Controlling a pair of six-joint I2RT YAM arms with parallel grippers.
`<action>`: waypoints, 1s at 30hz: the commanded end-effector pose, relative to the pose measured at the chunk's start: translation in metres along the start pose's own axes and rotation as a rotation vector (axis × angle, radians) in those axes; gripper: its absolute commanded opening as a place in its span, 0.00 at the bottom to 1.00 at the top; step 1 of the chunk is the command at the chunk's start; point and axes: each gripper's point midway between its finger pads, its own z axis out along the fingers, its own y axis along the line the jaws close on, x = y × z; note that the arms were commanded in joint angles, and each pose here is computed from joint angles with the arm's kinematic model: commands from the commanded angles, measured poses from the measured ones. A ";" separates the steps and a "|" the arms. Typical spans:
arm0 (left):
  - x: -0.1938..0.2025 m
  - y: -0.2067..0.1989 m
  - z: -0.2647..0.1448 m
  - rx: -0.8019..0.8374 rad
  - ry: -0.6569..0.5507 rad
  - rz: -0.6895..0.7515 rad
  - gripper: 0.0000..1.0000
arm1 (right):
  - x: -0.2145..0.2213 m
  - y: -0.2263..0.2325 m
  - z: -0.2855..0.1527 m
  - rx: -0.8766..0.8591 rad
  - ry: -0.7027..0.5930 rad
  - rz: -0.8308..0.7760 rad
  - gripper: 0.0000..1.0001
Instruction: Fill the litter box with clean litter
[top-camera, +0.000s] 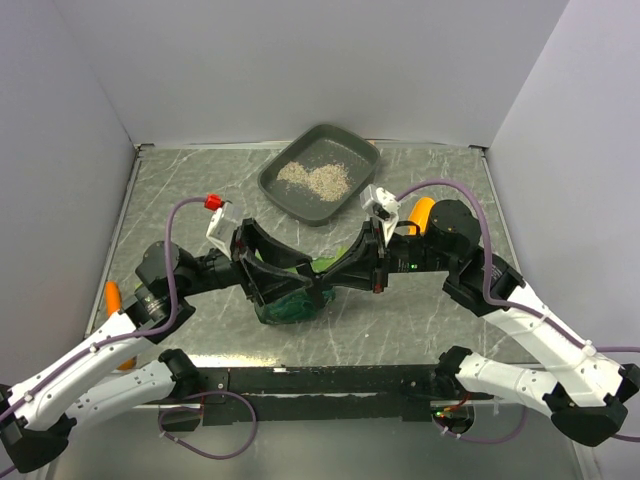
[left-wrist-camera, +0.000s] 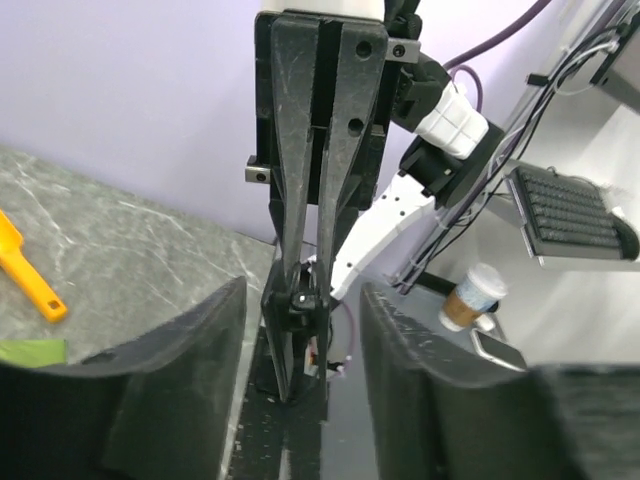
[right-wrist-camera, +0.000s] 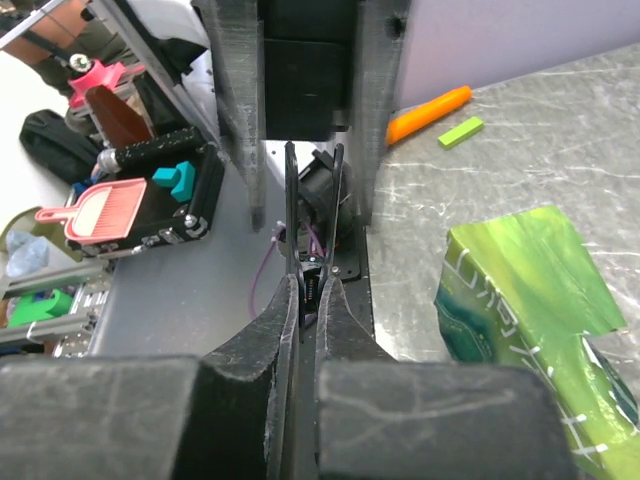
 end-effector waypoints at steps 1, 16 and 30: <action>-0.015 -0.009 -0.003 0.012 -0.059 0.051 0.69 | -0.008 0.001 -0.002 0.021 -0.039 -0.049 0.00; 0.025 0.066 -0.035 -0.379 0.131 0.173 0.71 | -0.018 -0.044 -0.040 0.375 0.008 -0.150 0.00; 0.090 0.129 -0.070 -0.593 0.426 0.260 0.58 | -0.002 -0.084 -0.041 0.412 0.034 -0.255 0.00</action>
